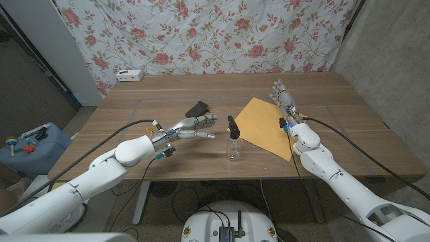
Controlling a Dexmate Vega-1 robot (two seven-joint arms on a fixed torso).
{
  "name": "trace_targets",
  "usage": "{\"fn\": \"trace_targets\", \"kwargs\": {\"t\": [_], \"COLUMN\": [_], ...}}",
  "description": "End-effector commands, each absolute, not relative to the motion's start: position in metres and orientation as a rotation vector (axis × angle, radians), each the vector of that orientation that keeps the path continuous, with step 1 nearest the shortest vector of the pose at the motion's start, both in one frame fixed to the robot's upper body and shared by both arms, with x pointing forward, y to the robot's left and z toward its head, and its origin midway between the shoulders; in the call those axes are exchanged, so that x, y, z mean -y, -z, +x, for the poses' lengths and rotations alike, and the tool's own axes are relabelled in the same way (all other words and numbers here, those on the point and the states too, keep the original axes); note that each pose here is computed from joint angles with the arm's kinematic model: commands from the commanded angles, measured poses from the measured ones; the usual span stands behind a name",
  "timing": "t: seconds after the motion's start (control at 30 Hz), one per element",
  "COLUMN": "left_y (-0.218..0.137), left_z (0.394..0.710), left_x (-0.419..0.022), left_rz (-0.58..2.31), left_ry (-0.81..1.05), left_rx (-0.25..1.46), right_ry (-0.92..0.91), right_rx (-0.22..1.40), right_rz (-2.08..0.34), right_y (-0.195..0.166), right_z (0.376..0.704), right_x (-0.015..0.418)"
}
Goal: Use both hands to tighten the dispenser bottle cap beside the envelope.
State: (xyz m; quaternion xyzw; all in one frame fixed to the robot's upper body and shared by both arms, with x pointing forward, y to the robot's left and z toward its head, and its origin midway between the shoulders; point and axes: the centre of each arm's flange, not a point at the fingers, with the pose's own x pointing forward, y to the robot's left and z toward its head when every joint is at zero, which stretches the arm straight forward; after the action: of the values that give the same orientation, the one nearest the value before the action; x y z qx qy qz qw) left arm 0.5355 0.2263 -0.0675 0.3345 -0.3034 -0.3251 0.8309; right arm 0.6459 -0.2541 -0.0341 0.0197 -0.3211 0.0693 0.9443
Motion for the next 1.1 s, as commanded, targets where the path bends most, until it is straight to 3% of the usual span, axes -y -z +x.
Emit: {"fn": "trace_targets", "kwargs": {"t": [0.03,1.1], "left_y": [0.066,0.083], "left_z": [0.543,0.553], "left_x": [-0.212,-0.195], "left_rz": [0.742,0.830], "left_ry": [0.754,0.828], "left_rx": [0.660,0.682], "right_ry": [-0.138,-0.152], "right_rx": [0.648,0.648], "right_rz": [0.043,0.008], "right_y": [0.040,0.038], "right_z": [0.646,0.644], "right_x": [0.252,0.246]}}
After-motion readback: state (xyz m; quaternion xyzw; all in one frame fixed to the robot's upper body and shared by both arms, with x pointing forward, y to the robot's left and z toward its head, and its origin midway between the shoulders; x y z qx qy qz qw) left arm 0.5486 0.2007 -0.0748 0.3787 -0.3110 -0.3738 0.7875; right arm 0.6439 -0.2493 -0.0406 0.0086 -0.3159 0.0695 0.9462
